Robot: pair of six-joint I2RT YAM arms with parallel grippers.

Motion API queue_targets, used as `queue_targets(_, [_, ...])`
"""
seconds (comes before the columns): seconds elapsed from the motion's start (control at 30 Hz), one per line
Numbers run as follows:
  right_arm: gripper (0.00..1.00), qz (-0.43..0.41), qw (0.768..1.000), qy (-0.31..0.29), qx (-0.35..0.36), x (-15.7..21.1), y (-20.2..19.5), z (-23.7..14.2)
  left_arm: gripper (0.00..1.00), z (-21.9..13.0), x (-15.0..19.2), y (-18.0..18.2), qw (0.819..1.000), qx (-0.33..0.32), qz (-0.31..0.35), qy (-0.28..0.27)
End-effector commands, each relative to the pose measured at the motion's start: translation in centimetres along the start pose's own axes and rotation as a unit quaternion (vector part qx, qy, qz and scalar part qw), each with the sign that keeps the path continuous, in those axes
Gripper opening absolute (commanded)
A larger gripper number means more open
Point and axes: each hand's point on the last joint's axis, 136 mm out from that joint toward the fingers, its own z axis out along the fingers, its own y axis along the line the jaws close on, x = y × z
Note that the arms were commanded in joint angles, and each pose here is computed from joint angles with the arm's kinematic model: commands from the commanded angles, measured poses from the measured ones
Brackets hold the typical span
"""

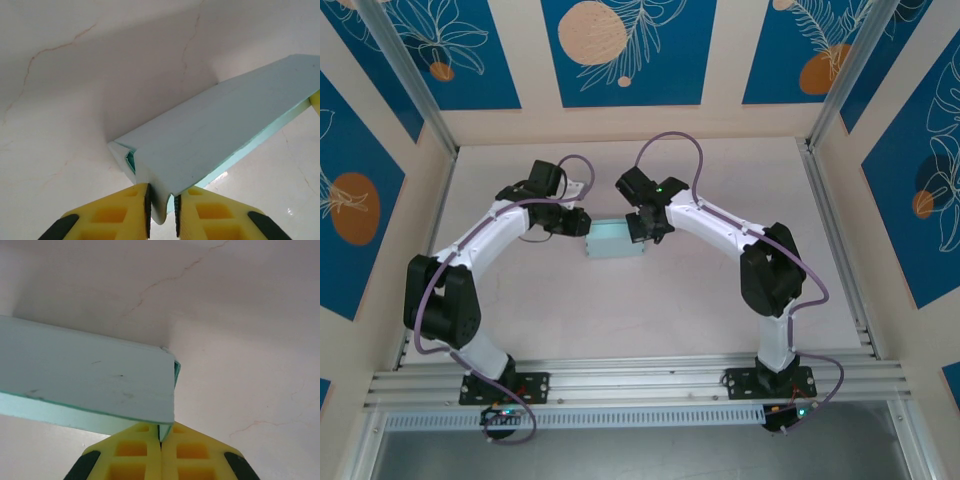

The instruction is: Fold the paper box

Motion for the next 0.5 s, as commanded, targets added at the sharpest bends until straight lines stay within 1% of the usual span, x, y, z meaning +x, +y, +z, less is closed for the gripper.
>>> queue_targets(0.0, [0.0,-0.018,0.999,0.048,0.005,2.0,0.6,1.7,0.2,-0.5,0.7,-0.9,1.0,0.022,-0.004,0.005])
queue_targets(0.13, [0.0,-0.02,0.999,0.046,0.006,1.9,0.6,1.6,0.1,-0.7,0.4,-1.3,1.0,0.03,-0.006,0.003])
queue_targets(0.3, [0.0,-0.02,0.999,0.048,0.008,2.0,0.5,1.7,0.11,-1.2,-0.4,-2.2,0.998,0.058,-0.011,-0.011])
queue_targets(0.47, [0.0,-0.021,0.999,0.049,0.009,2.1,0.5,1.9,0.12,-1.4,-1.2,-2.9,0.994,0.096,-0.031,-0.03])
